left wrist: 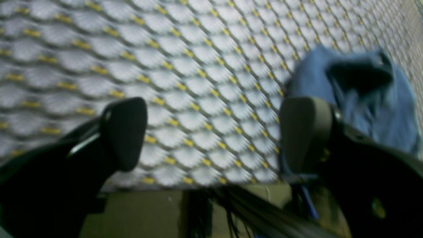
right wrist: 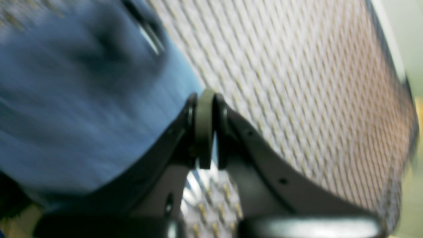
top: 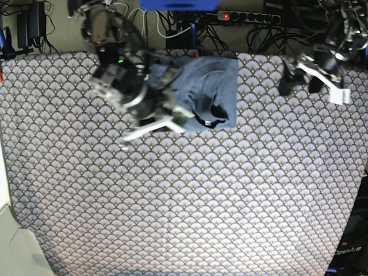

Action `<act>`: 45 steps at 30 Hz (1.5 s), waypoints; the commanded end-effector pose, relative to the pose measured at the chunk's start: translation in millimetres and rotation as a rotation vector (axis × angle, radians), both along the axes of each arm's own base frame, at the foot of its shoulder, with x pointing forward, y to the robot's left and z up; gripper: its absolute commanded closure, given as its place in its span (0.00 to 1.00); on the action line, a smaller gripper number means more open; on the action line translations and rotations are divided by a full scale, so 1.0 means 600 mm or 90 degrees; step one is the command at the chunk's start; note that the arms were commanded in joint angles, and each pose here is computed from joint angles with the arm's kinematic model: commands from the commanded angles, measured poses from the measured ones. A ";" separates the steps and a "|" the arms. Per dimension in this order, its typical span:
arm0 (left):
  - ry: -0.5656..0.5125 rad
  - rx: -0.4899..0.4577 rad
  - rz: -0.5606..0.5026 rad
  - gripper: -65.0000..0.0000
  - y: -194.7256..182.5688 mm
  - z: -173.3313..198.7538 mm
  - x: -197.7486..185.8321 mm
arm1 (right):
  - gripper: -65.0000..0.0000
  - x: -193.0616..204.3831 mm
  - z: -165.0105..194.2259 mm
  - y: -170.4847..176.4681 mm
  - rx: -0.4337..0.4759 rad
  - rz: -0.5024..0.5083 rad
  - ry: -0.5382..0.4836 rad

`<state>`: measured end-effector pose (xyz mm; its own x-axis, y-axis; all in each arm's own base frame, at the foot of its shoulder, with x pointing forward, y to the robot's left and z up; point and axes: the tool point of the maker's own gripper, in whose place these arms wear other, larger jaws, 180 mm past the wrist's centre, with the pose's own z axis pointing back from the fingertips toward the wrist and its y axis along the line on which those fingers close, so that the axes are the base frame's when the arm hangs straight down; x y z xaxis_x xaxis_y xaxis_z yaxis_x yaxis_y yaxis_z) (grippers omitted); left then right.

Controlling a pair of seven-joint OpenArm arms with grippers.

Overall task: Fold the T-shirt properly
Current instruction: 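Move the left gripper to the folded bundle's edge and grasp it, then fold the grasped edge with the left gripper under the bundle, then release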

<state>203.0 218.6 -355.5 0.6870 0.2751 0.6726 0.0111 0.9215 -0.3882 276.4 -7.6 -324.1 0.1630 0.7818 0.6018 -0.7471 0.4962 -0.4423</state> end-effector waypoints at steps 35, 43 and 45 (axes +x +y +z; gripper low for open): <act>0.134 -0.031 -0.260 0.99 -0.246 -0.154 -0.046 | 1.00 0.032 0.007 -0.165 -0.026 -0.165 -0.022; 0.071 -0.029 -0.170 0.99 -0.199 -0.122 0.035 | 1.00 0.031 0.003 -0.166 -0.027 -0.166 -0.018; 0.051 -0.038 -0.145 0.99 -0.191 -0.112 0.067 | 1.00 0.031 0.004 -0.164 -0.027 -0.164 -0.018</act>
<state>238.0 106.2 -429.3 0.8033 0.1417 0.5785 0.1669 0.8788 -0.4470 289.5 -108.7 -332.1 0.3698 0.7465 0.5532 -0.5989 0.6467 -0.4723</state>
